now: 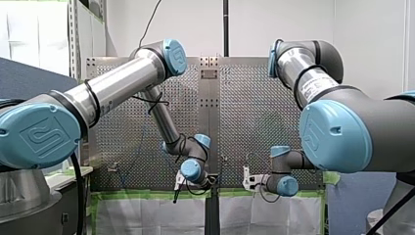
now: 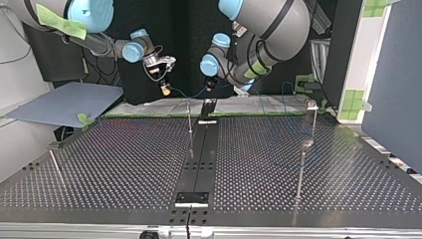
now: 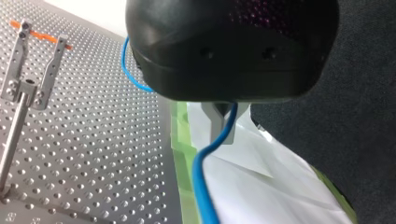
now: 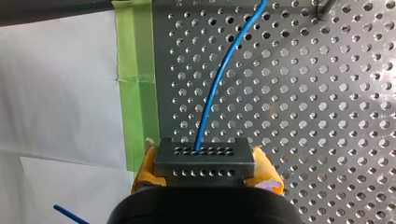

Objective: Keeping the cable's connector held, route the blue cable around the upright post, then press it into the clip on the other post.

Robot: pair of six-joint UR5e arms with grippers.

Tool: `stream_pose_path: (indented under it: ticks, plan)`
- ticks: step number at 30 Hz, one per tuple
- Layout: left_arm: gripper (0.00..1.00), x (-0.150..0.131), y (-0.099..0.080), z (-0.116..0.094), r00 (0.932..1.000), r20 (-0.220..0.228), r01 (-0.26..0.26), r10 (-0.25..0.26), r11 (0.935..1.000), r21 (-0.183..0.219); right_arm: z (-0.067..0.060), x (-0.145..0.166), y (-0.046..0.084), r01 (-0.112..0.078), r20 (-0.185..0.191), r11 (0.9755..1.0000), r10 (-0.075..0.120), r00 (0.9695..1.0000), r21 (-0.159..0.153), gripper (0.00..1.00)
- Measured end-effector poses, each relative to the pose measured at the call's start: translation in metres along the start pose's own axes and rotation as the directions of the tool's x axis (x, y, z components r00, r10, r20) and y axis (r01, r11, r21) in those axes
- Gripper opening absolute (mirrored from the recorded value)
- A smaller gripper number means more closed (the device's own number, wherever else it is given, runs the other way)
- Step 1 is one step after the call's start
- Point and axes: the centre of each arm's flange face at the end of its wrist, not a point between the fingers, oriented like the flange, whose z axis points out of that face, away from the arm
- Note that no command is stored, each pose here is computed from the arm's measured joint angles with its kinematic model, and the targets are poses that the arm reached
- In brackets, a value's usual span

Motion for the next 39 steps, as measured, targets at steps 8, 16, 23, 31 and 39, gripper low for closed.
stream_pose_path:
  ticks: [8, 16, 23, 31, 39]
  plan:
    - [0.02, -0.002, 0.0, 0.0, 1.0, 0.003, 0.0, 0.0, 1.0, 0.0, -0.001, 0.002, 0.009, -0.001, -0.009, 1.0, 0.001, 1.0, 0.003, 0.0]
    - [0.02, -0.025, -0.002, -0.005, 0.9994, 0.034, 0.007, -0.007, 1.0, -0.003, -0.003, 0.002, 0.014, 0.044, -0.007, 0.9984, -0.044, 0.999, 0.037, 0.0]
    - [0.02, -0.038, -0.005, -0.01, 0.9989, 0.047, 0.008, -0.008, 0.9999, -0.006, -0.014, 0.004, 0.016, 0.089, -0.008, 0.9951, -0.089, 0.996, 0.044, 0.0]
    - [0.02, -0.037, -0.01, -0.014, 0.9988, 0.048, 0.004, -0.003, 1.0, -0.008, -0.024, 0.006, 0.022, 0.093, -0.011, 0.9954, -0.092, 0.9957, 0.025, 0.0]
    - [0.02, -0.047, -0.017, -0.019, 0.9978, 0.066, 0.003, -0.002, 0.9999, -0.011, -0.03, 0.011, 0.028, 0.096, -0.023, 0.9953, -0.095, 0.9952, 0.013, 0.0]
